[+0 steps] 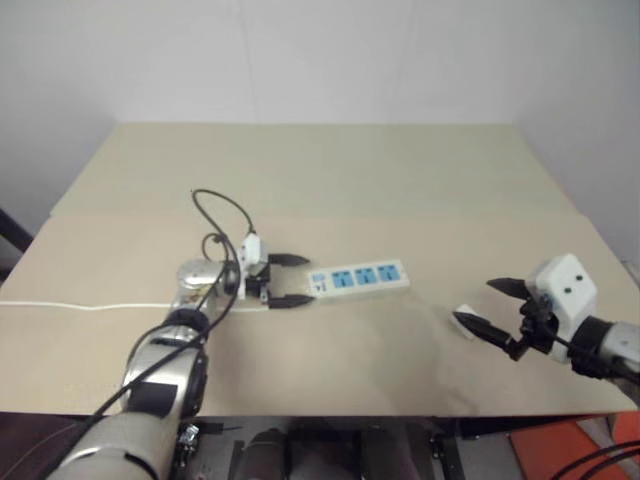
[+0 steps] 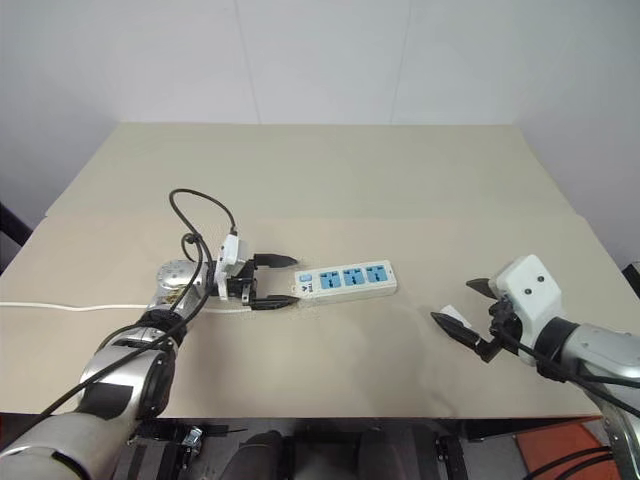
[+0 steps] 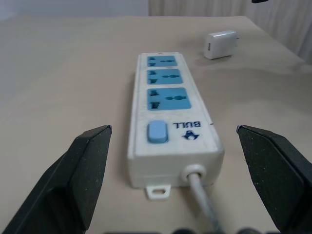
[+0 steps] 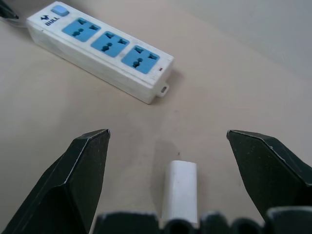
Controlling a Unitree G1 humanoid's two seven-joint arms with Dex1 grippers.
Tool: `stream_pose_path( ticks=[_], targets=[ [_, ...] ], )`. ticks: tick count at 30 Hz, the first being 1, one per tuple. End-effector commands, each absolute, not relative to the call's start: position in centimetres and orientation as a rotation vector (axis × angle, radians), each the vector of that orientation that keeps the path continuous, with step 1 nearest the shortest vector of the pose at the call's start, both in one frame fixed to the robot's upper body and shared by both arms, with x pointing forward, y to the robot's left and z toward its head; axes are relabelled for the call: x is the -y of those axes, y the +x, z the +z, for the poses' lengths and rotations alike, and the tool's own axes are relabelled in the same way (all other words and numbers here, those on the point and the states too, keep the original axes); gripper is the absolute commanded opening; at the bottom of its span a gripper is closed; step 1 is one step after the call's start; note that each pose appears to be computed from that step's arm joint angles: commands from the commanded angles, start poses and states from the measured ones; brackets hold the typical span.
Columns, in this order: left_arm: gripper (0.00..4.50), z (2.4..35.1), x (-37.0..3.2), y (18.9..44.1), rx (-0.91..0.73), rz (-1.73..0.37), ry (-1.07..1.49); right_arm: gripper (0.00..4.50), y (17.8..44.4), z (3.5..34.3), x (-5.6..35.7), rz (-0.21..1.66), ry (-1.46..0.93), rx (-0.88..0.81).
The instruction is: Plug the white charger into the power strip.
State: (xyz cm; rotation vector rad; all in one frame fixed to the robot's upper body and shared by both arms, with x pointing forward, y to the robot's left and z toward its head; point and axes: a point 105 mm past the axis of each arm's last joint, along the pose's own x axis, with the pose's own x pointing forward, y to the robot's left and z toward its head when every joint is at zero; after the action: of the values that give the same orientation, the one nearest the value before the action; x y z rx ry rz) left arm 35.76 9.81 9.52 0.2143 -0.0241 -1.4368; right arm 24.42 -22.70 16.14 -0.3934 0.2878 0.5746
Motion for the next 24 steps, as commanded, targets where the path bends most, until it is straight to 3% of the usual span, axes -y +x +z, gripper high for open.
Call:
stream_pose_path(
  ticks=[1,18,22,24],
  targets=[
    [4.48,10.0,-9.1,36.2,0.037,-1.433,0.25,4.5,24.2,17.1,22.3,0.555,-0.408,-0.245],
    [4.48,8.4,-8.2,35.9,0.021,-1.386,0.172,4.5,24.5,16.9,22.8,0.499,-0.413,-0.253],
    [4.48,8.2,-8.2,35.8,0.014,-1.39,0.164,4.5,25.1,18.1,22.4,0.508,-0.371,-0.193],
    [4.09,8.0,-8.2,35.8,0.011,-1.387,0.178,4.5,25.5,18.5,22.4,0.506,-0.366,-0.178]
  ],
)
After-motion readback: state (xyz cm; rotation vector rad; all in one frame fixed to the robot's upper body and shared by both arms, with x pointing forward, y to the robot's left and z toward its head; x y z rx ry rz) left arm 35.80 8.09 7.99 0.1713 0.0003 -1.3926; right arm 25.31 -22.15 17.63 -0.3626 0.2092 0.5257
